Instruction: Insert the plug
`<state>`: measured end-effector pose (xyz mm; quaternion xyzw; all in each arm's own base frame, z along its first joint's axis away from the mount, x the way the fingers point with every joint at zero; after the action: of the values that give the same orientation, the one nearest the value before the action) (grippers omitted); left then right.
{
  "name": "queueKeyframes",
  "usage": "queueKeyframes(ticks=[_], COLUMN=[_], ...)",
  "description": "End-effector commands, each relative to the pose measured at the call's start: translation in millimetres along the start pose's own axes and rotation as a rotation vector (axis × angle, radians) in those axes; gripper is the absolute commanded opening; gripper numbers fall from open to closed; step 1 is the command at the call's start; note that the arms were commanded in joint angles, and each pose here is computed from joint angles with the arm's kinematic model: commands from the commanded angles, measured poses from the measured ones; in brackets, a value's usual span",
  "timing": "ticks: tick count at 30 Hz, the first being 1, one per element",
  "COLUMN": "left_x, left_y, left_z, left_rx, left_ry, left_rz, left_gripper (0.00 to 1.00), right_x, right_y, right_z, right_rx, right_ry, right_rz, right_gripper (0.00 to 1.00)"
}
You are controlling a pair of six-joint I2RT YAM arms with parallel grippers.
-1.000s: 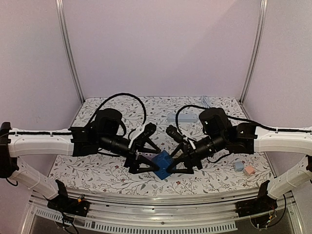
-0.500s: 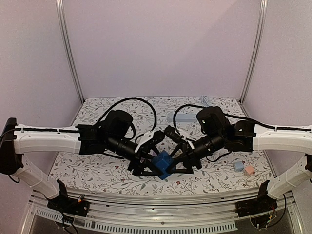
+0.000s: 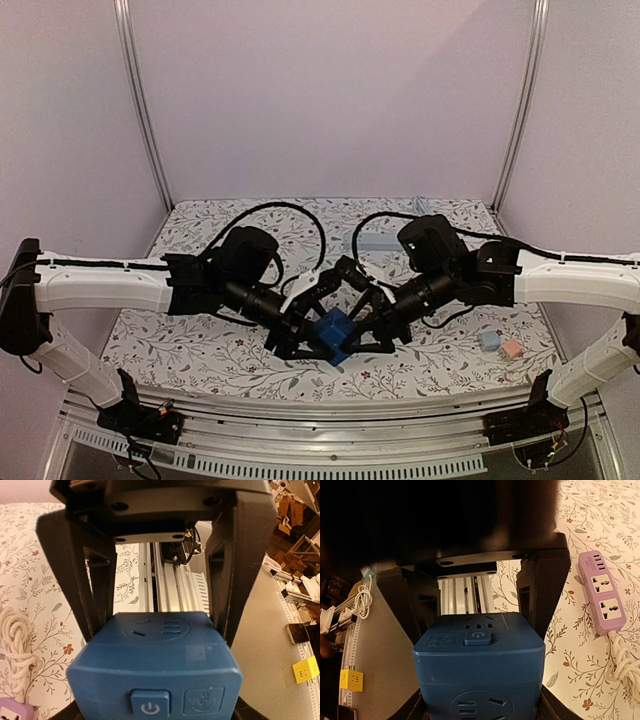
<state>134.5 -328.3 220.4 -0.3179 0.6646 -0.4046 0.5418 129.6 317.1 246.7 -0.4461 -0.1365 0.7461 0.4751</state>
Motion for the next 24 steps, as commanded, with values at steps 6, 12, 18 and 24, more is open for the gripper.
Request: queueKeyframes(ticks=[6,12,18,24], left_x=[3.8,0.3,-0.9,-1.4], left_y=[-1.5,-3.7,-4.3,0.8], left_z=[-1.1,-0.8,-0.5,1.6], left_rx=[-0.012,-0.013,-0.018,-0.022], left_ry=[-0.006,-0.018,-0.021,-0.033], left_rz=[-0.005,-0.018,-0.031,-0.032], left_gripper=[0.67,0.70,0.37,0.00], right_x=[3.6,3.4,6.1,-2.6], right_y=[-10.2,-7.1,-6.2,-13.0], right_z=[11.1,8.7,5.8,5.8], right_rx=[-0.064,-0.056,-0.046,-0.058], right_ry=[-0.019,-0.004,0.009,0.072], right_rz=[-0.019,-0.017,-0.011,-0.080], right_gripper=[0.57,0.58,0.61,0.80])
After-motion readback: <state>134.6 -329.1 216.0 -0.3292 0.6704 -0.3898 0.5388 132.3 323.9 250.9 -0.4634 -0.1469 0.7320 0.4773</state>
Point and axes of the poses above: each gripper's point midway between its finger pads, its own x axis out along the fingers, its own z axis along the line the jaws close on, y = z × x, the point moved 8 cm from there along -x, back along the fingers, and after that the axes turned 14 degrees about x, right-handed, at the moved point
